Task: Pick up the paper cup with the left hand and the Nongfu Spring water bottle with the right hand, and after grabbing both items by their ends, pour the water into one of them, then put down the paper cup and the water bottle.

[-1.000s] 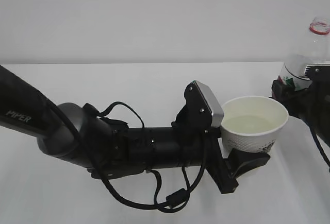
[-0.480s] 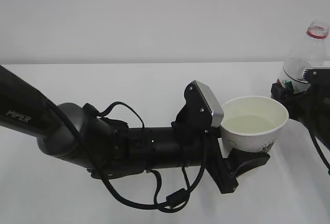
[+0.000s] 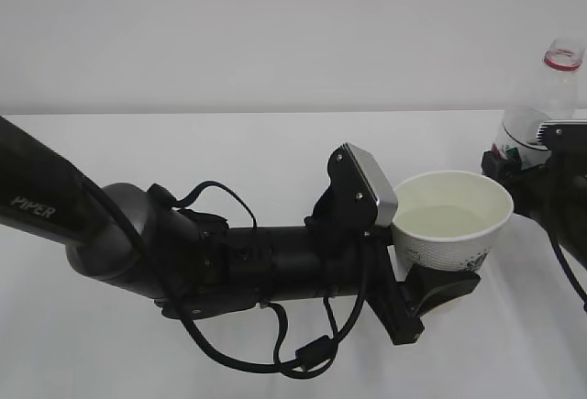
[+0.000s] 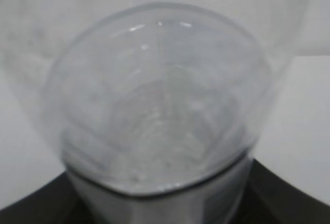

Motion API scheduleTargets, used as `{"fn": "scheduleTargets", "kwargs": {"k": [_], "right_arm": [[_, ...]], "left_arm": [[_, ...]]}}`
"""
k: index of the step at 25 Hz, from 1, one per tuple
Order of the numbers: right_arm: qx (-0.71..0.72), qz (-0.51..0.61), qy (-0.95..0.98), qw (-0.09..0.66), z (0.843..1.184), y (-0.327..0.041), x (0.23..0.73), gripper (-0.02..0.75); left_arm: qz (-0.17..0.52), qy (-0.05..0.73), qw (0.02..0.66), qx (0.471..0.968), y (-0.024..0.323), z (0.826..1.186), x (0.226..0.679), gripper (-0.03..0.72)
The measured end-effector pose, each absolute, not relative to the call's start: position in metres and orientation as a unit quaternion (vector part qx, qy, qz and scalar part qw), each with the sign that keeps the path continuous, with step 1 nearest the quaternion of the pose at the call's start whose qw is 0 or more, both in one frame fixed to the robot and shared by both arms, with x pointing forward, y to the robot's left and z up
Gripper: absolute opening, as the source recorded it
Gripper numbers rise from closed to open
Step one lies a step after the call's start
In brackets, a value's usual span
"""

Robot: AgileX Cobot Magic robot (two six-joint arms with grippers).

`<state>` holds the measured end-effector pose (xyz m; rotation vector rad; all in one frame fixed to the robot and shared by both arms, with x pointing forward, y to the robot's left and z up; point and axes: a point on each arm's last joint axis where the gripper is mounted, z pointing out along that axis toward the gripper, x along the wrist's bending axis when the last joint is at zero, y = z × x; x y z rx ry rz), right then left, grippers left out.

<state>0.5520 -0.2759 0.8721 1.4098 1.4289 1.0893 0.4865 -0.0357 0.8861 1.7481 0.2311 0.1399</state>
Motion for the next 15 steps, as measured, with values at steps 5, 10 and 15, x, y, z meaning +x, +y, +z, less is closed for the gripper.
{"fn": "scheduleTargets", "kwargs": {"k": [5, 10, 15], "right_arm": [[0.564, 0.430, 0.572, 0.412, 0.871, -0.276, 0.552, 0.430], [0.567, 0.426, 0.575, 0.409, 0.869, -0.276, 0.549, 0.430], [0.574, 0.415, 0.583, 0.399, 0.864, -0.277, 0.540, 0.430]], "left_arm": [[0.061, 0.101, 0.634, 0.764, -0.036, 0.886, 0.486, 0.507], [0.061, 0.101, 0.634, 0.764, -0.036, 0.886, 0.486, 0.505], [0.061, 0.102, 0.634, 0.764, -0.036, 0.886, 0.487, 0.503]]}}
